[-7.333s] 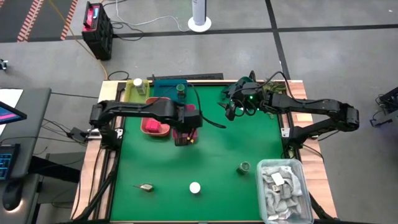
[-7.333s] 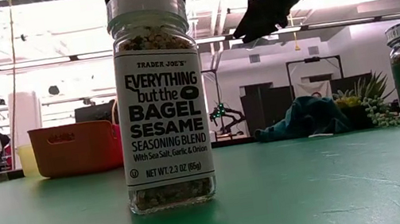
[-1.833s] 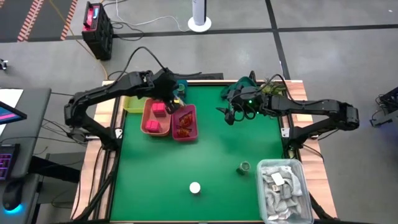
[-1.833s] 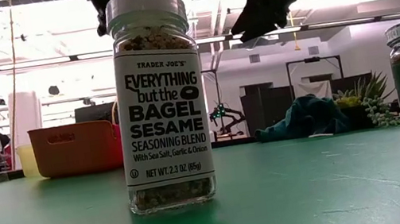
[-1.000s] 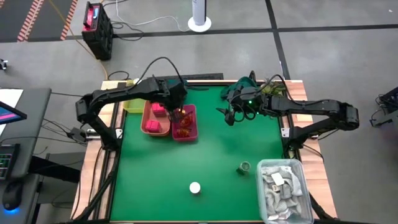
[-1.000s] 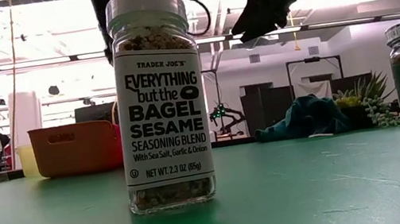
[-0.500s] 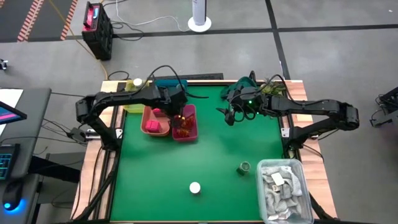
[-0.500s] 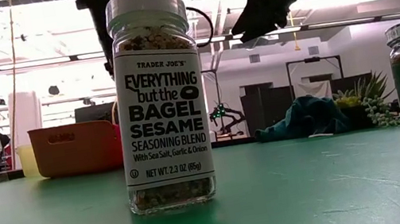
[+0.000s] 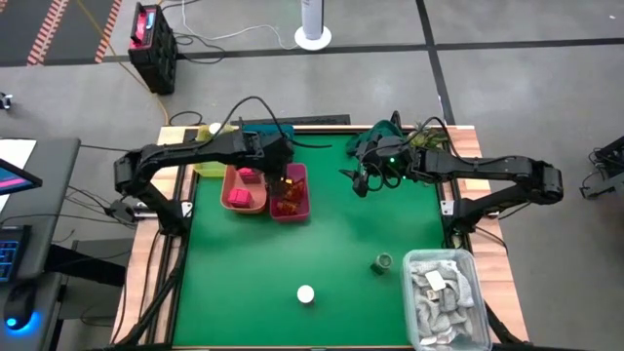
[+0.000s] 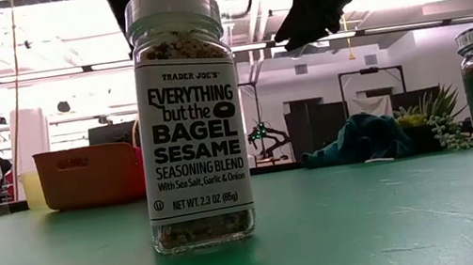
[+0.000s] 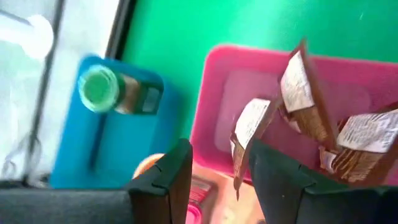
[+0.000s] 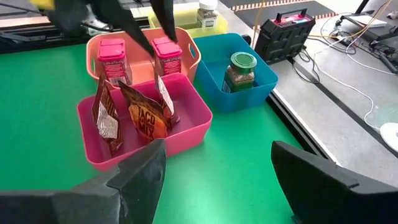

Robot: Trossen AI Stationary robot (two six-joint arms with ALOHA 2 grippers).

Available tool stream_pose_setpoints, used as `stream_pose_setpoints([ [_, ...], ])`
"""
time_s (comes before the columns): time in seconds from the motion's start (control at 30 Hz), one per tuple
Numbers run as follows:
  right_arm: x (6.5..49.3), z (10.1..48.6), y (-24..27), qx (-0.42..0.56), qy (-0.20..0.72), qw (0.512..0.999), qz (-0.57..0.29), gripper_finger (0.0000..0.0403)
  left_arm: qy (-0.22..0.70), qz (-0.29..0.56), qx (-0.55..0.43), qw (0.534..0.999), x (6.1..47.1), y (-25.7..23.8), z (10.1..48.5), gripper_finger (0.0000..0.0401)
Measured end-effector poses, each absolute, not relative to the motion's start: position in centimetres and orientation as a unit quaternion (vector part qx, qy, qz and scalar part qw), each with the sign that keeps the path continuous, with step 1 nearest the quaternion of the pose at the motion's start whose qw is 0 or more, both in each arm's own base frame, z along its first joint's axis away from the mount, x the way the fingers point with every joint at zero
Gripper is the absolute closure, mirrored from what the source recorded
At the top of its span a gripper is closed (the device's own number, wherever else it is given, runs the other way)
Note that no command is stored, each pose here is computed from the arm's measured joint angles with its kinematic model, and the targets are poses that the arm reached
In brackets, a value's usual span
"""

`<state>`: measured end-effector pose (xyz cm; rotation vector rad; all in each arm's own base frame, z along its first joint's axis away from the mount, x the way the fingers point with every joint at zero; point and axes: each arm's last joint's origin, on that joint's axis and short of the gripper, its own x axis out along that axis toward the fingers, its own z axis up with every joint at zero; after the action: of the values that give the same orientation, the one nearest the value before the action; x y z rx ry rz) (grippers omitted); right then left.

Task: Sort spices by type
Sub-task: Put the white seasoning bottle into the yellow bin

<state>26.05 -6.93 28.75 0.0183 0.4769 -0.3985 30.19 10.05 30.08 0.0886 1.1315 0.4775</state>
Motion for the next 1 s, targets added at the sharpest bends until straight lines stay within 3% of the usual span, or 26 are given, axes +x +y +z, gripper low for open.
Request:
stream_pose_setpoints([
  [0.17, 26.0, 28.7, -6.9, 0.009, 0.236, 0.952, -0.196, 0.0086, 0.499, 0.191, 0.068, 0.843, 30.1, 8.0, 32.5, 0.0252],
  [0.3, 26.0, 28.7, -6.9, 0.008, 0.241, 0.951, -0.195, 0.0086, 0.473, 0.082, 0.062, 0.875, 30.4, 3.9, 33.5, 0.0252],
  [0.43, 25.9, 28.6, -6.9, 0.007, 0.246, 0.949, -0.195, 0.0086, 0.472, 0.001, 0.082, 0.878, 30.7, -1.6, 33.0, 0.0252],
  [0.8, 25.9, 28.4, -6.9, 0.013, 0.252, 0.948, -0.196, 0.0086, 0.450, -0.043, 0.047, 0.891, 32.4, -11.3, 29.6, 0.0246],
  [1.0, 25.9, 28.4, -6.9, 0.012, 0.252, 0.947, -0.197, 0.0086, 0.414, -0.071, 0.007, 0.907, 33.4, -13.5, 29.2, 0.0200],
])
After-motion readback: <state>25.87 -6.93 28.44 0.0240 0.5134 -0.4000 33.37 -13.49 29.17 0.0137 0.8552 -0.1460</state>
